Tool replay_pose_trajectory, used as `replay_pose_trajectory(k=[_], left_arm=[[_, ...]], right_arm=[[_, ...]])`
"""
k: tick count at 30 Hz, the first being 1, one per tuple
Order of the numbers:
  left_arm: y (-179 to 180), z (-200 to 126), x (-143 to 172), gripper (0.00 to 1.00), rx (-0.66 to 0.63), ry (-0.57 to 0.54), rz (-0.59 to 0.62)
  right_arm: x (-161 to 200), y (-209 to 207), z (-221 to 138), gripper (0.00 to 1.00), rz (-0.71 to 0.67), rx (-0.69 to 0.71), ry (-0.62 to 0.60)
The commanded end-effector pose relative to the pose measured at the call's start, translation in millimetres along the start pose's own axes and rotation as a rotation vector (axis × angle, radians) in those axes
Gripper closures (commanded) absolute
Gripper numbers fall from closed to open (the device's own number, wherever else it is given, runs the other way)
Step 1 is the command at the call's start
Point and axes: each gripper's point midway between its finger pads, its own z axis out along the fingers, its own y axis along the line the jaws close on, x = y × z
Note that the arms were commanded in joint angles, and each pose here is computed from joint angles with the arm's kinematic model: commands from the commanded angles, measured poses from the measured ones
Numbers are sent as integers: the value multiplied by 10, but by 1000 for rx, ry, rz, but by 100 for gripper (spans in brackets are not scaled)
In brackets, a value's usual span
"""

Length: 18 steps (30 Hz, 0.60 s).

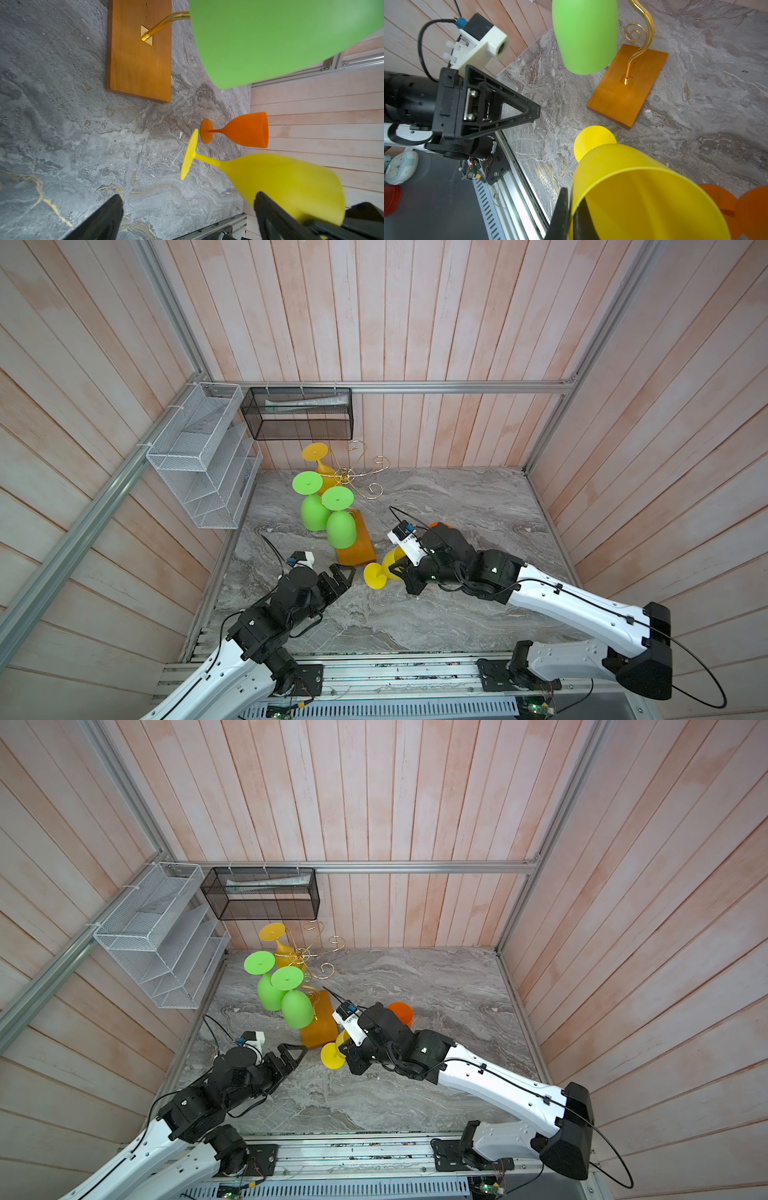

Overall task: Take the wine glass off the wine glass rack
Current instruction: Pick up the wine glass from the wine glass rack.

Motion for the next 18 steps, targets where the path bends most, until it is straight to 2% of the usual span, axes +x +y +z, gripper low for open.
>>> replay_pose_trajectory(k=[1, 18], left_arm=[[-62, -80, -84, 0, 0, -31, 39], [-188, -152, -170, 0, 19, -60, 110]], right_arm=[[-122, -76, -64, 100, -12, 30, -19], [-356, -545, -27, 100, 7, 161, -37]])
